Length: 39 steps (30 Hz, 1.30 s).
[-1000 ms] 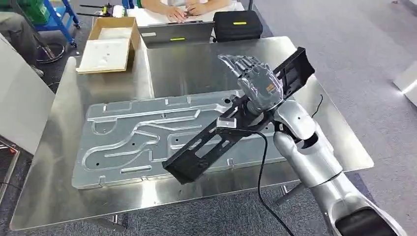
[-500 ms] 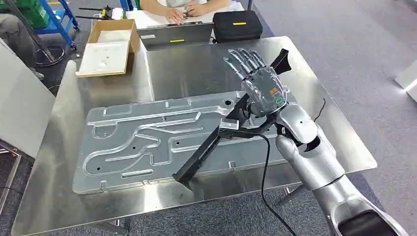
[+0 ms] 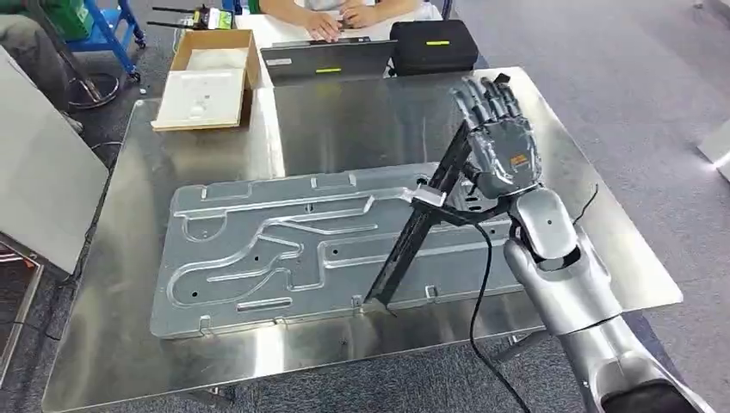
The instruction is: Take the parts from the cabinet and place them on the table.
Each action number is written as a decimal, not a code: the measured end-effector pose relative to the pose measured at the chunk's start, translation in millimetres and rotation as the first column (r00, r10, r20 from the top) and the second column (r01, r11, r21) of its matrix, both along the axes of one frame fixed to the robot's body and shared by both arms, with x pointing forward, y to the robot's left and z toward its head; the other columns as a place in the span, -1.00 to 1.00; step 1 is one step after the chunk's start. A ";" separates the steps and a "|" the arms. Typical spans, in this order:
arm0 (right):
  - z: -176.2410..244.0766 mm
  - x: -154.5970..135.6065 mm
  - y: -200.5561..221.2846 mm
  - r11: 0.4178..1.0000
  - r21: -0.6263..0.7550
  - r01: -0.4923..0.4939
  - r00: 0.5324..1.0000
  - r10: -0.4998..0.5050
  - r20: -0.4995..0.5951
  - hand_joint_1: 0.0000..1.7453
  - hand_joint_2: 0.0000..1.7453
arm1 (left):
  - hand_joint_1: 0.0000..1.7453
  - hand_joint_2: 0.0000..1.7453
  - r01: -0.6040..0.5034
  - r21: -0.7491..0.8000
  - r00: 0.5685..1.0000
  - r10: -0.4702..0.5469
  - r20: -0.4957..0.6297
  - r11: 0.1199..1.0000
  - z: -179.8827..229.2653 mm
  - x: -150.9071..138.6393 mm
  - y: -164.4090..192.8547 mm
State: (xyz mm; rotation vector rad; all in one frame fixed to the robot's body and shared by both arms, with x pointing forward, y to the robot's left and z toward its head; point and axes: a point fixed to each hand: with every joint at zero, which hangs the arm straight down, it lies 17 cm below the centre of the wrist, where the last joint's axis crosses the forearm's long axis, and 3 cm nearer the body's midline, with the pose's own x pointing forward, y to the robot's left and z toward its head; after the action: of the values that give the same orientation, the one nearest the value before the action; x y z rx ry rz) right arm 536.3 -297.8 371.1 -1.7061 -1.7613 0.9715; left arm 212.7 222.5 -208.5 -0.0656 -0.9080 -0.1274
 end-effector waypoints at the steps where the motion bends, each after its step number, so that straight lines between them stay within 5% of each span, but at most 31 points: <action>1: -0.2 0.8 -4.3 1.000 0.000 0.011 1.000 -0.011 -0.001 -1.00 1.00 | -1.00 1.00 -0.002 0.001 1.000 0.002 -0.001 1.000 -0.4 -1.0 1.0; 11: -13.8 5.1 -19.4 0.998 -0.009 0.063 0.998 -0.063 -0.025 -1.00 1.00 | -1.00 1.00 -0.020 0.008 1.000 0.020 -0.005 1.000 -1.8 -3.4 6.6; 12: -16.9 5.3 -23.8 0.997 -0.014 0.081 0.996 -0.082 -0.027 -1.00 1.00 | -1.00 -1.00 -0.020 0.010 1.000 0.020 -0.005 1.000 -1.9 -3.4 7.6; 27: -59.8 11.9 -58.7 0.984 -0.027 0.174 0.977 -0.176 -0.118 -1.00 1.00 | -1.00 -1.00 -0.024 0.022 1.000 0.025 -0.002 0.999 -2.6 -4.6 14.1; 39: -46.0 -18.1 -73.6 0.987 0.085 0.133 0.991 -0.135 0.014 -1.00 1.00 | -1.00 -1.00 -0.035 0.018 0.999 0.036 -0.041 0.999 -7.6 -9.4 17.0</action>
State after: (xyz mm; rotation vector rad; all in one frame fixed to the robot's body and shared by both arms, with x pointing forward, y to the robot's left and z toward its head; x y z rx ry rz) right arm 518.2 -371.3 325.2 -1.7611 -1.6518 0.8133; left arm 203.3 239.6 -216.2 -0.0357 -0.8661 -0.1005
